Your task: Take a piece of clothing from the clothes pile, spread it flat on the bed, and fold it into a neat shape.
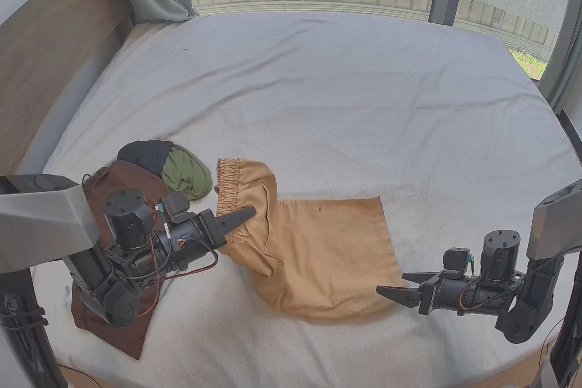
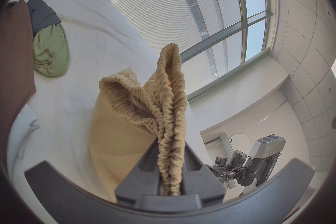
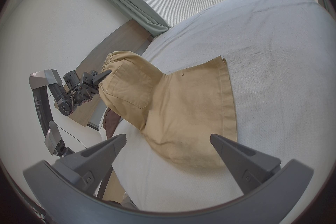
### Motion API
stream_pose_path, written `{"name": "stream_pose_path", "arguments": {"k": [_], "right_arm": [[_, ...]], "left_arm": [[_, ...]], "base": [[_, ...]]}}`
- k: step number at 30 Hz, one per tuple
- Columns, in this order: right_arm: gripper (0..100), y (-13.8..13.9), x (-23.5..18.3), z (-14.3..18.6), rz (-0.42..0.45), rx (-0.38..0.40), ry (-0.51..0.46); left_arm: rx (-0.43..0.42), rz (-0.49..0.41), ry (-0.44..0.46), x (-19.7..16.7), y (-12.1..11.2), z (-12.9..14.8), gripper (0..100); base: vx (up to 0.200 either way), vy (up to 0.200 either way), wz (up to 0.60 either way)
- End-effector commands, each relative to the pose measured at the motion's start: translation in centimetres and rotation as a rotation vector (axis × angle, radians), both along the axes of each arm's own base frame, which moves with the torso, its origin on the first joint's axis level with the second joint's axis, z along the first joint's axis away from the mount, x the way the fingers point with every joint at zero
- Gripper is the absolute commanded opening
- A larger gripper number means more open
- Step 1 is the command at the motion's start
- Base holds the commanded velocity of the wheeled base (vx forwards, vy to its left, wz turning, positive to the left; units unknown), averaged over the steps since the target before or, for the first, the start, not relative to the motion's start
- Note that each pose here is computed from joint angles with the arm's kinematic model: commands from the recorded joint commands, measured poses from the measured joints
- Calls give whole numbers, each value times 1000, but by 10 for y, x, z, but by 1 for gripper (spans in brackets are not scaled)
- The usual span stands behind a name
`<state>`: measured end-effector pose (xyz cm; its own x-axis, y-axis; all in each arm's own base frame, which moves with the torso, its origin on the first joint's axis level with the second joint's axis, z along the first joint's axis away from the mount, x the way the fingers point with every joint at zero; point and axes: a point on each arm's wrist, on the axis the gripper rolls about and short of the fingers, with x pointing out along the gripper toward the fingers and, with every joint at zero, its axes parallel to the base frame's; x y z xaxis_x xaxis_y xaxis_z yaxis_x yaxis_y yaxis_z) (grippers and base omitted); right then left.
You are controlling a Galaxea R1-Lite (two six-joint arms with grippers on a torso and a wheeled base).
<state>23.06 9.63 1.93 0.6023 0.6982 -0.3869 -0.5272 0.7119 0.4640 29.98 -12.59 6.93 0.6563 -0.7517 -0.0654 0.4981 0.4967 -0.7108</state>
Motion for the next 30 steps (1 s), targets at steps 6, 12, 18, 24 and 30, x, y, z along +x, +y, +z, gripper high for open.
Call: {"name": "stream_pose_path", "arguments": {"k": [6, 12, 18, 24, 30], "right_arm": [[100, 1, 1, 0, 1, 3, -6], [100, 1, 2, 1, 0, 5, -8], [100, 1, 3, 1, -1, 5, -9], [100, 1, 4, 2, -3, 8, -16], [100, 1, 3, 4, -2, 12, -24]], "left_arm": [[-34, -35, 27, 3, -14, -3, 0], [-36, -59, 39, 6, -25, -10, 0], [-35, -68, 41, 8, -29, -13, 0], [-35, -85, 44, 5, -34, -13, 0], [-36, -92, 42, 6, -38, -14, 0]], "base": [[0, 0, 0], [0, 0, 0], [0, 0, 0], [0, 0, 0], [0, 0, 0]]}}
